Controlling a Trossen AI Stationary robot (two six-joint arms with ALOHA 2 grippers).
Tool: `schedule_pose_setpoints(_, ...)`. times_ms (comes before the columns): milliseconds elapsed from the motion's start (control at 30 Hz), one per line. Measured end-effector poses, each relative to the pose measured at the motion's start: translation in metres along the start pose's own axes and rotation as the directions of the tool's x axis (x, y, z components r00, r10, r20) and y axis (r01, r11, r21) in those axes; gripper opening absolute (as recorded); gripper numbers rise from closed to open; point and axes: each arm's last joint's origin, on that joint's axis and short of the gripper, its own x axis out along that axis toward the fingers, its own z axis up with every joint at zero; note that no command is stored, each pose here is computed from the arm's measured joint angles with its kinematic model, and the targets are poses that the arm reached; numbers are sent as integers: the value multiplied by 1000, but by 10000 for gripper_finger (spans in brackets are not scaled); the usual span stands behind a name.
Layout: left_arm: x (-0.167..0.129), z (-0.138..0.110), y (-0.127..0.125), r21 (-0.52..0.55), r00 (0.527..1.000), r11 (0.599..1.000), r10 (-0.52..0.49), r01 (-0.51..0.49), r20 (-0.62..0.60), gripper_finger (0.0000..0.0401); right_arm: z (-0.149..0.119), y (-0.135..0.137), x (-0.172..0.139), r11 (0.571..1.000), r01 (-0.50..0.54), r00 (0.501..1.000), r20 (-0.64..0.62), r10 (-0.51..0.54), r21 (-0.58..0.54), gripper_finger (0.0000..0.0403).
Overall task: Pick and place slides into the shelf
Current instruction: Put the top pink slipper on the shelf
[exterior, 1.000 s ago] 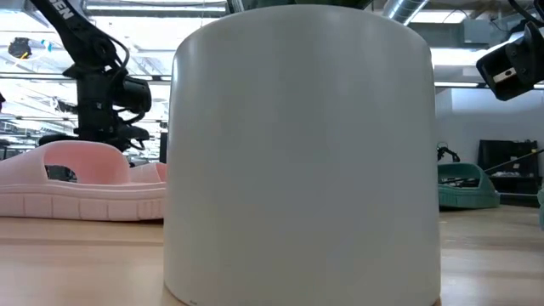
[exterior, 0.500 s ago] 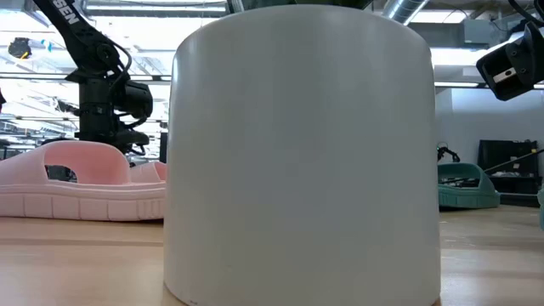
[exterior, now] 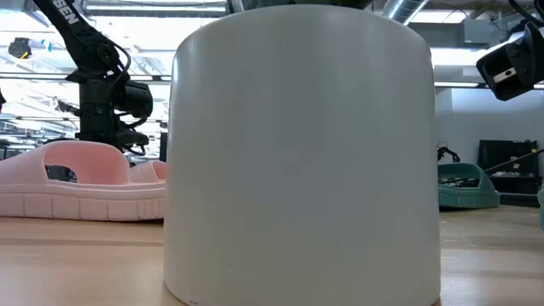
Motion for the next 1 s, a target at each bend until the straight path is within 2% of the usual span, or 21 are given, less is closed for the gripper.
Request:
schedule_pose_setpoints(400, -14, -4, 0, 6, 994, 995, -104, 104, 37, 1, 0, 0, 0, 1000, 0, 1000, 0, 0, 0, 254)
schedule_pose_setpoints(700, -32, -6, 15, -63, 987, 992, -105, 113, 119, 0, 0, 0, 0, 1000, 0, 1000, 0, 0, 0, 254)
schedule_pose_setpoints(1000, -53, -11, 31, -128, 963, 976, -145, 177, 227, 0, 0, 0, 0, 1000, 0, 1000, 0, 0, 0, 254)
